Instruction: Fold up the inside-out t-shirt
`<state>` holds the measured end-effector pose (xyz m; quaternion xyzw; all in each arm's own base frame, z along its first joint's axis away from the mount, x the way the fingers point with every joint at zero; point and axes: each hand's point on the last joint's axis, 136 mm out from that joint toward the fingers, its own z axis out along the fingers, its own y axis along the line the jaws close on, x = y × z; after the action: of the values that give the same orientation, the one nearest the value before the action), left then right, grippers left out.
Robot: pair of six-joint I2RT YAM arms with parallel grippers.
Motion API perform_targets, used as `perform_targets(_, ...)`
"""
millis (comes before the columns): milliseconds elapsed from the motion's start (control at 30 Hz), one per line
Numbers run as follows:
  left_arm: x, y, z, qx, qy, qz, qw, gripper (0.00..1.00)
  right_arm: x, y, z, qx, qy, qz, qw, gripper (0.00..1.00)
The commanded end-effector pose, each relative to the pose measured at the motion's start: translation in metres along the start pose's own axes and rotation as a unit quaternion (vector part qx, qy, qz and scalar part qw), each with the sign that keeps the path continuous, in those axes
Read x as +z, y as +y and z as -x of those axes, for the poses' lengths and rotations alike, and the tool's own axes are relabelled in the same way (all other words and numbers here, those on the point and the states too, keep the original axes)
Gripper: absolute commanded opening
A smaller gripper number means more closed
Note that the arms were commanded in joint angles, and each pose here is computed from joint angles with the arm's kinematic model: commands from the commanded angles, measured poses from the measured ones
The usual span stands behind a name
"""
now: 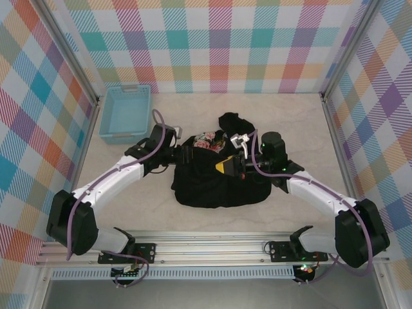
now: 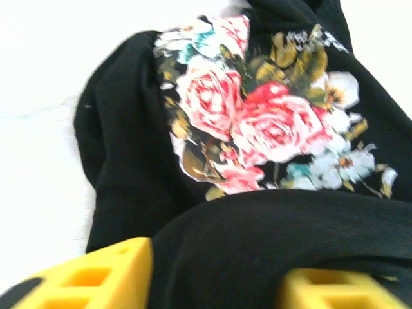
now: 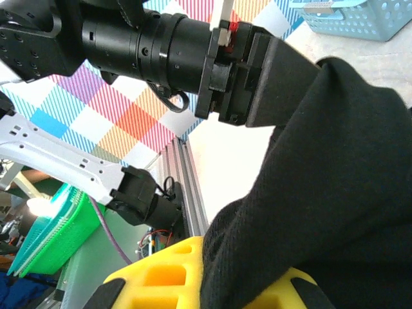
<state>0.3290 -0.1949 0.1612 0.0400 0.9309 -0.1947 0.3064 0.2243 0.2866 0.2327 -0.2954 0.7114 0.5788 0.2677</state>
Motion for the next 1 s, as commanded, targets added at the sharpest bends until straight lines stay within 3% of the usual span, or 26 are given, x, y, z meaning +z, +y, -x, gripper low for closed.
perform_targets(0, -0.028, -0.007, 0.000, 0.034, -0.046, -0.026, 0.998, 0.57, -0.001, 0.011, 0.009, -0.023, -0.002, 0.029, 0.999, 0.00)
perform_targets(167, -0.068, -0.059, -0.012, 0.091, -0.110, -0.191, 0.971, 0.64, -0.001, 0.006, 0.009, -0.024, -0.001, 0.016, 1.000, 0.00)
perform_targets(400, -0.065, -0.113, -0.047, 0.181, -0.057, -0.309, 0.932, 0.56, -0.002, 0.001, 0.009, -0.024, -0.001, 0.001, 1.000, 0.00)
perform_targets(600, -0.040, -0.121, -0.063, 0.192, -0.011, -0.330, 0.924, 0.54, -0.005, 0.002, 0.011, -0.028, -0.002, -0.008, 1.000, 0.00)
perform_targets(867, -0.018, -0.114, -0.067, 0.195, 0.007, -0.307, 0.931, 0.56, -0.007, 0.002, 0.012, -0.030, -0.005, -0.013, 0.999, 0.00)
perform_targets(967, -0.016, -0.117, -0.064, 0.194, 0.006, -0.313, 0.930, 0.50, -0.007, 0.001, 0.012, -0.028, -0.005, -0.014, 1.000, 0.00)
